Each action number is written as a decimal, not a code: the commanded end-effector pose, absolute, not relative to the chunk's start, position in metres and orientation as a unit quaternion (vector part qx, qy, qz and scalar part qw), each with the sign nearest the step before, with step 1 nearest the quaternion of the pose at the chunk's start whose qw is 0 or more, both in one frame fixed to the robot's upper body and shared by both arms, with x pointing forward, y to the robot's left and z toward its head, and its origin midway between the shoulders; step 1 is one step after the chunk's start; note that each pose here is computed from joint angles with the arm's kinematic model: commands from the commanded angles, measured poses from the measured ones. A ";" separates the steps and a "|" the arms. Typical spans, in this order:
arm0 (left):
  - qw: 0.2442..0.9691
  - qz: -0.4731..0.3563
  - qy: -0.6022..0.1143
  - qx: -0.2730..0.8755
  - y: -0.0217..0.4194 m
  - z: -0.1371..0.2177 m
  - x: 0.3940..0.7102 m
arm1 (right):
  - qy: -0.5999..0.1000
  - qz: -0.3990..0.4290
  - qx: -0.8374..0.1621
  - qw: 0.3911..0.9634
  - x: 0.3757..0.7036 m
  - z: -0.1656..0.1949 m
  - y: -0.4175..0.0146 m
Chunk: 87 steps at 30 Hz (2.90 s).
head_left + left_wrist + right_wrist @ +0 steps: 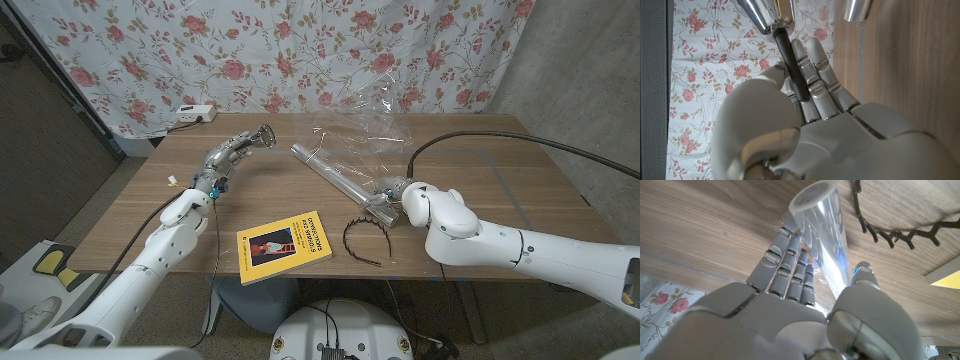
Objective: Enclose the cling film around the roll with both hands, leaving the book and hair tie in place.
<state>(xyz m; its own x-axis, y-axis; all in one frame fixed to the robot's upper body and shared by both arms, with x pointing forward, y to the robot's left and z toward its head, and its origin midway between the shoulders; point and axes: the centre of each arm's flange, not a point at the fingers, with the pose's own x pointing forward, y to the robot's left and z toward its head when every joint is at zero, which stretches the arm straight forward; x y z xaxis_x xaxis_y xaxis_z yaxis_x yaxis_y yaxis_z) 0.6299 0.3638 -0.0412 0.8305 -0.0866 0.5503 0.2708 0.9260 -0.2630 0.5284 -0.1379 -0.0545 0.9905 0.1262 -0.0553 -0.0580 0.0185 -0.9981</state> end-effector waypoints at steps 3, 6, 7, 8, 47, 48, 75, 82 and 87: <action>0.941 -0.095 -0.277 -0.169 0.364 -0.043 0.628 | -0.013 0.062 -0.714 0.697 0.532 -0.065 -0.134; 0.941 -0.094 -0.277 -0.170 0.365 -0.043 0.628 | -0.010 0.064 -0.718 0.694 0.533 -0.067 -0.132; 0.941 -0.093 -0.277 -0.170 0.365 -0.043 0.628 | -0.011 0.064 -0.719 0.692 0.534 -0.067 -0.132; 0.941 -0.093 -0.277 -0.170 0.365 -0.043 0.628 | -0.011 0.065 -0.720 0.691 0.534 -0.068 -0.131; 0.942 -0.093 -0.275 -0.171 0.363 -0.042 0.635 | 0.010 0.067 -0.738 0.671 0.554 -0.084 -0.131; 0.942 -0.094 -0.274 -0.171 0.363 -0.043 0.635 | 0.012 0.068 -0.735 0.674 0.555 -0.084 -0.132; 0.942 -0.096 -0.273 -0.171 0.358 -0.041 0.640 | -0.054 0.060 -0.718 0.691 0.548 -0.052 -0.159; 0.941 -0.094 -0.275 -0.171 0.358 -0.039 0.640 | -0.072 0.053 -0.714 0.694 0.545 -0.039 -0.167; 0.941 -0.092 -0.278 -0.172 0.357 -0.040 0.639 | -0.085 0.058 -0.707 0.700 0.546 -0.032 -0.171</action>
